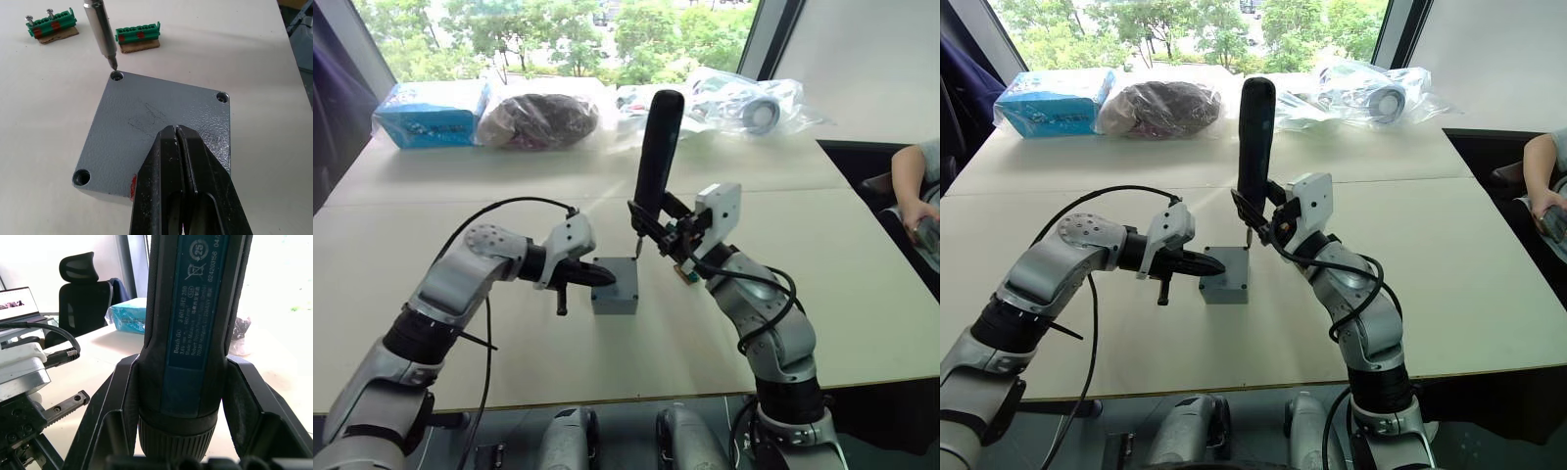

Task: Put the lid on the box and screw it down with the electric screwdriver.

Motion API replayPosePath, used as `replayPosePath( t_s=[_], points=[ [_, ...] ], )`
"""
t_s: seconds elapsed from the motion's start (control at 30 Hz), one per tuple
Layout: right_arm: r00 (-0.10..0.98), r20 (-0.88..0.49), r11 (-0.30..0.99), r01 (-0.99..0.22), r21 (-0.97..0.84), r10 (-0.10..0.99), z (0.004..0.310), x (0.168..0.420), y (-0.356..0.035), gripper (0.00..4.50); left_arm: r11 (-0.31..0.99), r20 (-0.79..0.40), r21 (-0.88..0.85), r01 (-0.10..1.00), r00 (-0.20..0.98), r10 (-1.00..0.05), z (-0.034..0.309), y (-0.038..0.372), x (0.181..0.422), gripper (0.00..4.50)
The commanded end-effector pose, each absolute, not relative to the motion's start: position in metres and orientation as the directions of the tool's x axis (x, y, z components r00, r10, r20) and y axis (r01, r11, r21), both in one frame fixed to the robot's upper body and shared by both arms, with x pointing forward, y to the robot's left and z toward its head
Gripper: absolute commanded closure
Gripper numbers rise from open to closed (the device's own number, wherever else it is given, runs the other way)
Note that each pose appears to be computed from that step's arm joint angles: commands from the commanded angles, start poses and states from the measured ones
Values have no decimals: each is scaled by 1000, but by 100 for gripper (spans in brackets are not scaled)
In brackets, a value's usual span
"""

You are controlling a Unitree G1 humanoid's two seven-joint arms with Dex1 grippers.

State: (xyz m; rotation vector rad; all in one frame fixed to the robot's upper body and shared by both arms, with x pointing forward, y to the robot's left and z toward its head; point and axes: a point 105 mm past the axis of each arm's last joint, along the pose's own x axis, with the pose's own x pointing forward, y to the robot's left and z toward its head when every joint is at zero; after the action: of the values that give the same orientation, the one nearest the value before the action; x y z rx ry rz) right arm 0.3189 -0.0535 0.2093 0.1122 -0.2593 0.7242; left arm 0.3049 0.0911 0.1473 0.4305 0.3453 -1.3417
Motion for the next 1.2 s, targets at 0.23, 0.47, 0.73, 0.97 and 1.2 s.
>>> replayPosePath(
  t_s=[0.23, 0.47, 0.73, 0.97, 1.2],
  points=[
    [651, 407, 730, -681, -60, 641, 245, 303, -49, 267, 174, -473, 112, 978, 206, -856, 150, 91, 308, 450],
    [673, 382, 742, -669, -51, 633, 236, 305, -52, 267, 175, -471, 113, 978, 208, -857, 150, 90, 307, 450],
    [668, 384, 735, -677, -43, 637, 235, 301, -48, 267, 171, -473, 115, 979, 205, -857, 148, 88, 309, 450],
    [680, 352, 736, -676, -40, 644, 220, 301, -45, 267, 172, -477, 111, 979, 204, -855, 145, 93, 313, 450],
    [694, 270, 735, -672, -88, 667, 191, 302, -44, 267, 174, -487, 99, 980, 201, -850, 136, 98, 310, 450]
  ],
)
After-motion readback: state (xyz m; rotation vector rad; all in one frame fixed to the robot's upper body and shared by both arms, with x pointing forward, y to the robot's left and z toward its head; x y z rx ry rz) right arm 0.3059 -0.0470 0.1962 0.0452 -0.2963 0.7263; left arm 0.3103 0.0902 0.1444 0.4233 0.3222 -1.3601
